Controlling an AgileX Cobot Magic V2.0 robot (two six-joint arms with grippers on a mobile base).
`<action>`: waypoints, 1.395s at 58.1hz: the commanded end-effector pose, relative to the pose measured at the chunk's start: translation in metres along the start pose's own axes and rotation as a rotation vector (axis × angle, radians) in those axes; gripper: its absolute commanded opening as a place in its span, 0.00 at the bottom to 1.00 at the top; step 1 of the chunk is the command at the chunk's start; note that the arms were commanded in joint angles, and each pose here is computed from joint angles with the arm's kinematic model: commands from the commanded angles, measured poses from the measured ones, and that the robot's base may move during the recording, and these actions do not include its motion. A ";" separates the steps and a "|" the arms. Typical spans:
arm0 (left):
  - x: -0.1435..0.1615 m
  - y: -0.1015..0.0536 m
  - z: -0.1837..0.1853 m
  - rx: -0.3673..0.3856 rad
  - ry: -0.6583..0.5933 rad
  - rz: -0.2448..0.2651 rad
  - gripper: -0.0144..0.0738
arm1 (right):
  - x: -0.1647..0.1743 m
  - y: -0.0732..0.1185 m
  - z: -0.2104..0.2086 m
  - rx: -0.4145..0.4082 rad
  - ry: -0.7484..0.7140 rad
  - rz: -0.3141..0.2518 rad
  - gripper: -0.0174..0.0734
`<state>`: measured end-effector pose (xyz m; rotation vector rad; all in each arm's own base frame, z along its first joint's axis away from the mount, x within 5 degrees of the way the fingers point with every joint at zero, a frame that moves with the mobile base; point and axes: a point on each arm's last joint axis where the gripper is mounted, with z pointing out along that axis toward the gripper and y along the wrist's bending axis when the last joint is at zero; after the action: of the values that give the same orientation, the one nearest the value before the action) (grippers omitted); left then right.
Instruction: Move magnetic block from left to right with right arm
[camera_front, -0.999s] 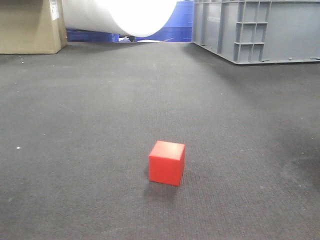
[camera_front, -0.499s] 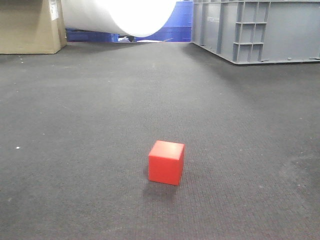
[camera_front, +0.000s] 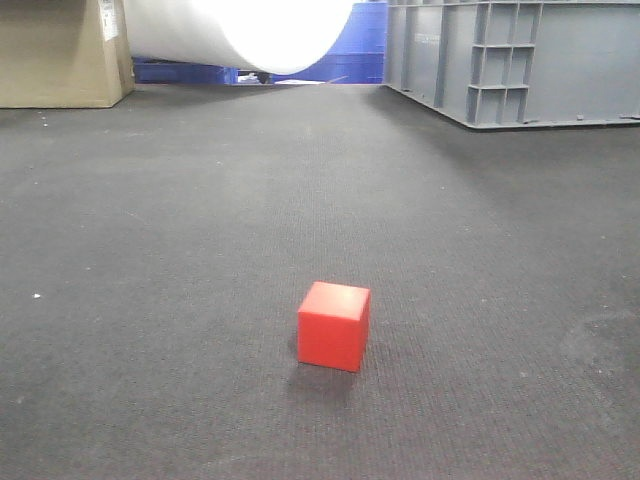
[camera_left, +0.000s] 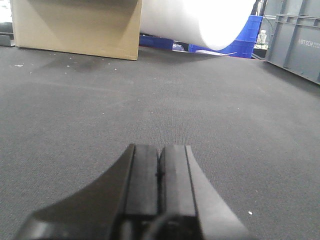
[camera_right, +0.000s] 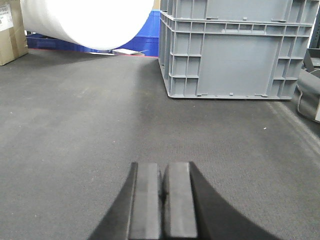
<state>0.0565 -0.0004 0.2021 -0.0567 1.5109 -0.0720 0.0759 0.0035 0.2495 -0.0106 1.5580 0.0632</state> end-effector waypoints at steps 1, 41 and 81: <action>-0.006 0.000 -0.001 0.008 -0.091 -0.011 0.03 | -0.011 -0.001 0.000 0.011 -0.099 -0.007 0.25; -0.006 0.000 -0.001 0.008 -0.091 -0.011 0.03 | 0.035 -0.002 -0.023 0.009 -0.178 -0.007 0.25; -0.006 0.000 -0.001 0.008 -0.091 -0.011 0.03 | 0.035 -0.002 -0.023 0.009 -0.178 -0.007 0.25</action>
<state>0.0565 -0.0004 0.2021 -0.0567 1.5109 -0.0720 0.0565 0.0024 0.2057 -0.0086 1.4821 0.0625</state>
